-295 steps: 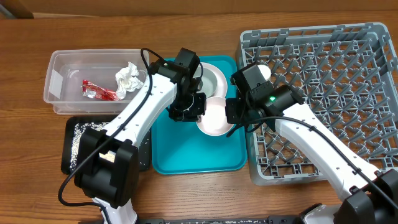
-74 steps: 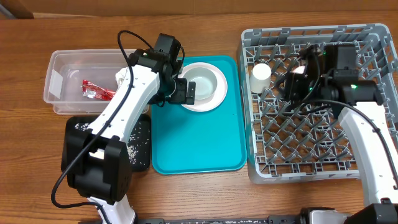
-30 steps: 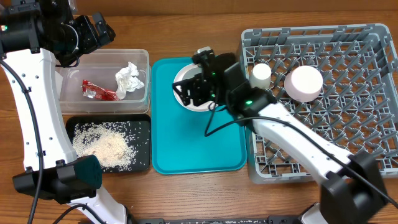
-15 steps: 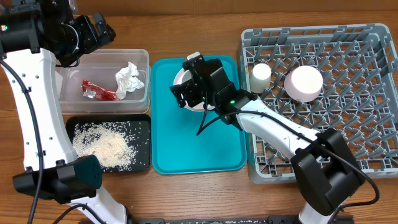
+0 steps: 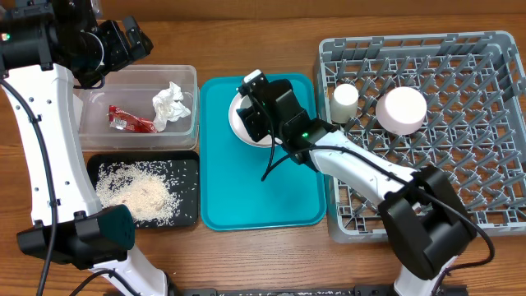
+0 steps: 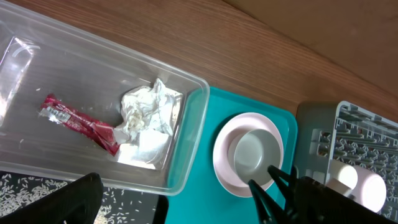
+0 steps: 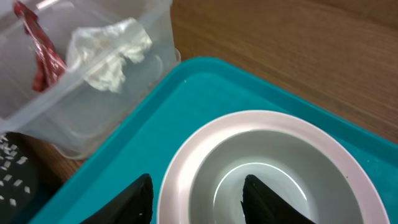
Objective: Sort waste into correct bins and load items into the dishwasher
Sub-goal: 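Move the right gripper to the white bowl and grasp its rim, then lift the white bowl off the teal tray with the right gripper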
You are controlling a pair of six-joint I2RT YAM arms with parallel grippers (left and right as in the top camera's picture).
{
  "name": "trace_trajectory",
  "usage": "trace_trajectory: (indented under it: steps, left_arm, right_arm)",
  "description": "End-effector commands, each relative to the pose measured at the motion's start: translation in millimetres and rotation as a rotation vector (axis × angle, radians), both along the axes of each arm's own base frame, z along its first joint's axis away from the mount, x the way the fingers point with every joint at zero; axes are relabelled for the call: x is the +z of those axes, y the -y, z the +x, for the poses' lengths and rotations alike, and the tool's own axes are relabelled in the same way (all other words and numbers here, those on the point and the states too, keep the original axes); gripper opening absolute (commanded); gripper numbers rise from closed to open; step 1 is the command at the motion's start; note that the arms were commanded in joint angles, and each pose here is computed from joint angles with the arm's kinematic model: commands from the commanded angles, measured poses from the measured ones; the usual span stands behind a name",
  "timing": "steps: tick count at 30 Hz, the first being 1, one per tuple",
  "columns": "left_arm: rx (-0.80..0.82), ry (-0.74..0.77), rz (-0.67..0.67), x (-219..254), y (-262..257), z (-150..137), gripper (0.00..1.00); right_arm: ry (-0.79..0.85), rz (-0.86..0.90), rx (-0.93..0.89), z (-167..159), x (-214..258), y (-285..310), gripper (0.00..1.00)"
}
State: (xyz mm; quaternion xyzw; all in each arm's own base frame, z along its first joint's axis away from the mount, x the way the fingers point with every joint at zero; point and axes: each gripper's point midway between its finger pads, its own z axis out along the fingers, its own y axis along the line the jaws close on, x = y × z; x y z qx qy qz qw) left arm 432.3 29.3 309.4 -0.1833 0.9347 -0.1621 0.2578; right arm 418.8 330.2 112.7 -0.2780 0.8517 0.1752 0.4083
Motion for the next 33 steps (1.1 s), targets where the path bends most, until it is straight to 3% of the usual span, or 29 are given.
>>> trace_trajectory:
  steps: [1,22,33]
  left_arm:
    - [-0.001,0.018,-0.012,6,2,0,1.0]
    - [-0.001,0.018,-0.013,6,2,0,1.0]
    - [-0.001,0.018,-0.012,6,2,0,1.0]
  right_arm:
    - [-0.012,-0.043,-0.002,3,-19,2,0.49]
    - [-0.102,-0.102,0.017,-8,-64,2,0.49]
    - [-0.123,-0.118,0.017,-12,-69,5,0.3]
